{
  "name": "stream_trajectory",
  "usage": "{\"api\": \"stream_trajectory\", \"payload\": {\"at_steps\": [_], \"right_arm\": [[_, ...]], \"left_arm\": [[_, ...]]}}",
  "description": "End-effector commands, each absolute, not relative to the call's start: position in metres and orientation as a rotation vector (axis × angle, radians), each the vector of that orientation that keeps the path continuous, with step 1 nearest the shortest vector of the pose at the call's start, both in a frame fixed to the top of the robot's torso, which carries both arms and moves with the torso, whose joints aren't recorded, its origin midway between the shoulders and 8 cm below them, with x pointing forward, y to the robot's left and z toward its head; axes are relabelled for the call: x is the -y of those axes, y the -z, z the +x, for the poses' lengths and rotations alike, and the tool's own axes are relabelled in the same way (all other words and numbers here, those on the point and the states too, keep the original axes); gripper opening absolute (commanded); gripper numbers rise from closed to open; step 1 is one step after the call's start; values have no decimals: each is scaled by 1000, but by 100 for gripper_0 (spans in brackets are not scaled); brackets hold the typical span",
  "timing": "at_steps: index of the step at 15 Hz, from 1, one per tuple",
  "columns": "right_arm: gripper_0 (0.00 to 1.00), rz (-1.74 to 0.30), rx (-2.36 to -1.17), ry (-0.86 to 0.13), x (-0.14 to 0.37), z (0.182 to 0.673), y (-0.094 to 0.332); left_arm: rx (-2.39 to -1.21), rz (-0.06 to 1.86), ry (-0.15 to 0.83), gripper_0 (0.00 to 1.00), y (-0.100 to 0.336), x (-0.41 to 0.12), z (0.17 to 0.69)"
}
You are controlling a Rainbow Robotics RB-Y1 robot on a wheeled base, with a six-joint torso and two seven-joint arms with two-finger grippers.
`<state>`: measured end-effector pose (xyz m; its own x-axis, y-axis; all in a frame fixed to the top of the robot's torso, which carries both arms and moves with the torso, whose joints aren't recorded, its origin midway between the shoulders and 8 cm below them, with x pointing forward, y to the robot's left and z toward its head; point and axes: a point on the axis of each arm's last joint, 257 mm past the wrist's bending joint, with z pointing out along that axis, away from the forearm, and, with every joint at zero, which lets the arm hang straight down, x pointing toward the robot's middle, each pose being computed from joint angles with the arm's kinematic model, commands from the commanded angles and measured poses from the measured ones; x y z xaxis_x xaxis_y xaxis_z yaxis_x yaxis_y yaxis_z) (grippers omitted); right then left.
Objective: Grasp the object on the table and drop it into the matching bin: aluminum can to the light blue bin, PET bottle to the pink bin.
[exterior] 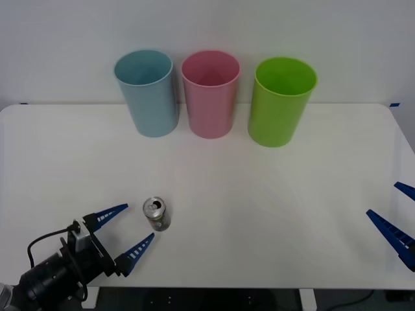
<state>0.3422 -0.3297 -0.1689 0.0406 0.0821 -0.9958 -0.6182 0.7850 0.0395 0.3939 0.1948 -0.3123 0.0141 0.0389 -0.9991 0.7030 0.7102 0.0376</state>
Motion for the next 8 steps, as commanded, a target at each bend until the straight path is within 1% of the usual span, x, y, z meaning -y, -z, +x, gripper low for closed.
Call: {"api": "stream_trajectory", "payload": {"at_steps": [1,4,8], "right_arm": [[100,-465,-1441,-567,330,342,169],[100,-465,-1441,-567,330,342,169],[100,-465,-1441,-567,330,342,169]], "left_arm": [[-1483,660,563,100,313,-189,400],[-1490,673,546,100,316,-181,407],[-1492,678,548,100,317,-167,414]]}}
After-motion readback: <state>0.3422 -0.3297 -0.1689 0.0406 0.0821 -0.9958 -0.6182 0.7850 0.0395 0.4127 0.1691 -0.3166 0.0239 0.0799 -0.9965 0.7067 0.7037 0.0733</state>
